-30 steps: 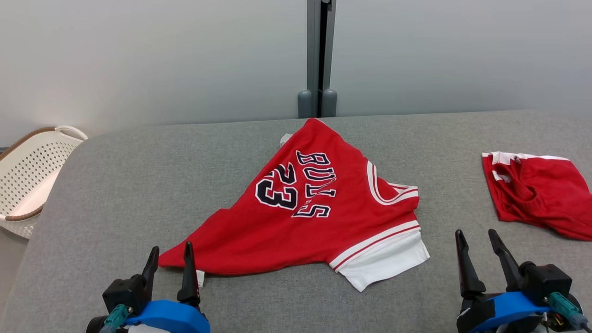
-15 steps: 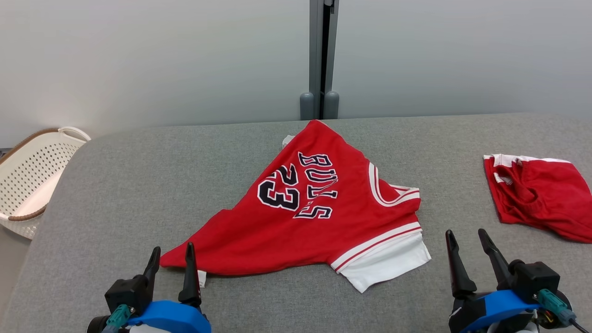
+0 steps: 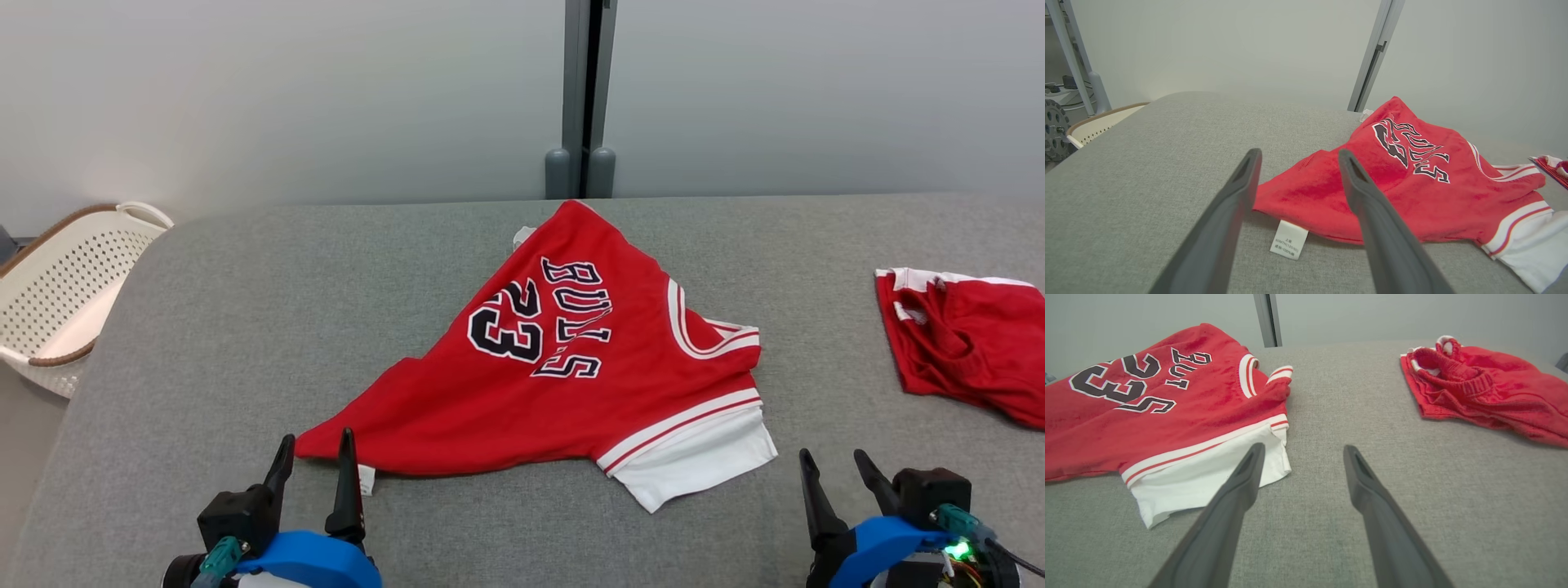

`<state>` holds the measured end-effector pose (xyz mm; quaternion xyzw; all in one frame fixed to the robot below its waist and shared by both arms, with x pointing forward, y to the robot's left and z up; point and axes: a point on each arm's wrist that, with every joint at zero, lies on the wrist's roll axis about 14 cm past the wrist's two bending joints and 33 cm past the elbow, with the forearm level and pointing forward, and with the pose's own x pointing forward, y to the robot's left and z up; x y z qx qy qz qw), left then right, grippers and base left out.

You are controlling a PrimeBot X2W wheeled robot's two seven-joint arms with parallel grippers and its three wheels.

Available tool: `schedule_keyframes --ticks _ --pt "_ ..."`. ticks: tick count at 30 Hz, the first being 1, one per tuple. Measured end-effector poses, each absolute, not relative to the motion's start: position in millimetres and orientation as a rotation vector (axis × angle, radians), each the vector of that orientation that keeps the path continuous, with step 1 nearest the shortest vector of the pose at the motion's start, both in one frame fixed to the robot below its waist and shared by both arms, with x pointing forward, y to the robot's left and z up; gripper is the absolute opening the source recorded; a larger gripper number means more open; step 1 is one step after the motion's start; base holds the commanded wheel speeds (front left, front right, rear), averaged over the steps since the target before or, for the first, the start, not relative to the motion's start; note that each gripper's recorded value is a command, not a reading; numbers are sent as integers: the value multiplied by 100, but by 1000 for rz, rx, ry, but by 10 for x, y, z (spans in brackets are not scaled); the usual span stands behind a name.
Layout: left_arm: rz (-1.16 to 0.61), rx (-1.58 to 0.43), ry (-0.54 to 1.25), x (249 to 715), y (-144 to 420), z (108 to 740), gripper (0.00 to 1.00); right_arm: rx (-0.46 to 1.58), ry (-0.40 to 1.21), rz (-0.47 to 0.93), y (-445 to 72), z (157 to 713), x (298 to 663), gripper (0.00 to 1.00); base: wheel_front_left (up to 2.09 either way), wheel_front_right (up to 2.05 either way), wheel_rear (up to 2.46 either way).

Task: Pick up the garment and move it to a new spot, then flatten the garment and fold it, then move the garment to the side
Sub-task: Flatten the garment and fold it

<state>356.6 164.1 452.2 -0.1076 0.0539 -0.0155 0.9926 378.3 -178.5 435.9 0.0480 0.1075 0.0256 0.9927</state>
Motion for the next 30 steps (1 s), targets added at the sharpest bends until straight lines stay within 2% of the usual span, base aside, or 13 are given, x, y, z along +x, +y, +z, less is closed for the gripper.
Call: schedule_keyframes --ticks 15,16,17,19,20,21,30 --pt "53 -216 161 3594 1894 4328 100 50 495 107 -1522 3695 4182 100 0 0 0" --pt "58 -215 162 3593 1910 4324 100 52 508 114 -1492 3664 4190 88 0 0 0" --pt "62 -215 164 3589 1922 4317 100 57 513 120 -1463 3650 4206 55 0 0 0" --pt "68 -215 165 3586 1939 4314 100 69 512 126 -1425 3652 4237 27 0 0 0" --pt "68 -215 163 3589 1941 4320 100 69 505 128 -1419 3660 4240 3 0 0 0" --pt "67 -216 161 3592 1939 4325 100 72 498 124 -1425 3666 4236 0 0 0 0" --pt "21 -259 241 3563 1768 4168 100 122 351 29 -1723 3926 4218 0 0 0 0"
